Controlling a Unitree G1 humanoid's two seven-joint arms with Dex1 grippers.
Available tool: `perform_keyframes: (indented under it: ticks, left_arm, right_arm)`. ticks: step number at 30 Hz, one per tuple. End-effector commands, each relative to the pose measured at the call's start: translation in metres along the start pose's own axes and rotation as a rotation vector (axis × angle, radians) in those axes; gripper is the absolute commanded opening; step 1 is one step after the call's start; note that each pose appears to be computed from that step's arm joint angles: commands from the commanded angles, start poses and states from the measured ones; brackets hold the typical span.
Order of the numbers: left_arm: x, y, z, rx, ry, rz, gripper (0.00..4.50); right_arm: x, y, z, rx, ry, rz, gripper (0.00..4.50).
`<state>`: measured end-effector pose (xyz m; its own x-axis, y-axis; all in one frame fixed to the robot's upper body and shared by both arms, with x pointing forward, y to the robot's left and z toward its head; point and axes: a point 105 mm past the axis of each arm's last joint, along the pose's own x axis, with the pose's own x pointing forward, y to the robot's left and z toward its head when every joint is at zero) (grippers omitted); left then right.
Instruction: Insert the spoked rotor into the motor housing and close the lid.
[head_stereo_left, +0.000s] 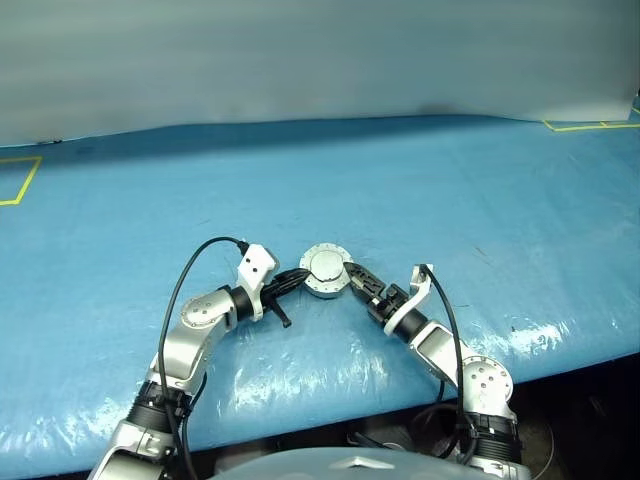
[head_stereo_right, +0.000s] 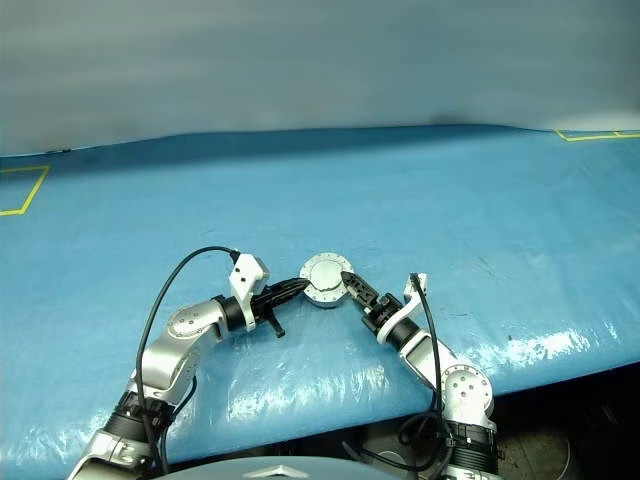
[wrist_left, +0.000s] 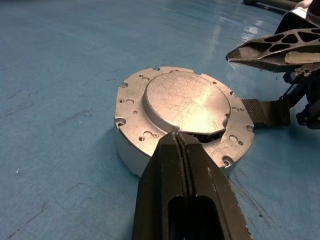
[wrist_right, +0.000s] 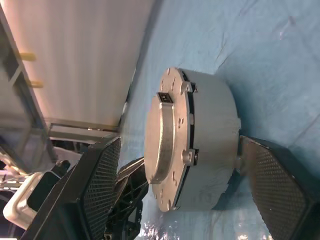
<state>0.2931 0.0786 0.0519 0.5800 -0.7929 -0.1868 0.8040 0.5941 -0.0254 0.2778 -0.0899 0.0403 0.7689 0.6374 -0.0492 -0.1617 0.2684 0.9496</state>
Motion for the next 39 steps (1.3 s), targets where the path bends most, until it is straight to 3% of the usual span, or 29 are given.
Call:
perform_keyframes:
  ticks: [1,5,6,8,12,15,28,34,39]
  left_arm:
    - [0.003,-0.005,-0.001,0.012,0.012,-0.012,0.0]
    - [0.002,-0.005,-0.001,0.013,0.013,-0.01,0.0]
    - [0.002,-0.005,-0.001,0.012,0.013,-0.01,0.0]
    - [0.002,-0.005,-0.002,0.012,0.013,-0.009,0.0]
    - [0.002,-0.005,-0.003,0.011,0.018,-0.009,0.0]
    - [0.003,-0.005,-0.003,0.011,0.019,-0.01,0.0]
    - [-0.001,-0.005,-0.001,0.009,0.011,-0.019,0.0]
    - [-0.025,-0.013,0.036,-0.132,-0.186,-0.123,0.0]
    - [-0.051,0.006,0.048,-0.206,-0.259,-0.047,0.0]
  right_arm:
    - [0.005,-0.005,-0.013,0.042,0.041,-0.006,3.97]
    - [0.006,-0.005,-0.013,0.037,0.044,0.004,3.97]
    - [0.005,-0.004,-0.013,0.037,0.041,0.008,3.79]
    - [0.005,-0.004,-0.011,0.039,0.031,0.015,3.38]
    - [0.004,0.0,-0.011,0.027,0.027,0.036,1.98]
    - [0.006,0.002,-0.015,0.022,0.039,0.039,1.22]
    - [0.011,-0.004,-0.021,0.038,0.045,-0.004,1.21]
    - [0.012,0.005,-0.011,0.085,-0.014,0.035,1.21]
    - [0.013,0.011,-0.008,0.121,-0.036,0.062,1.21]
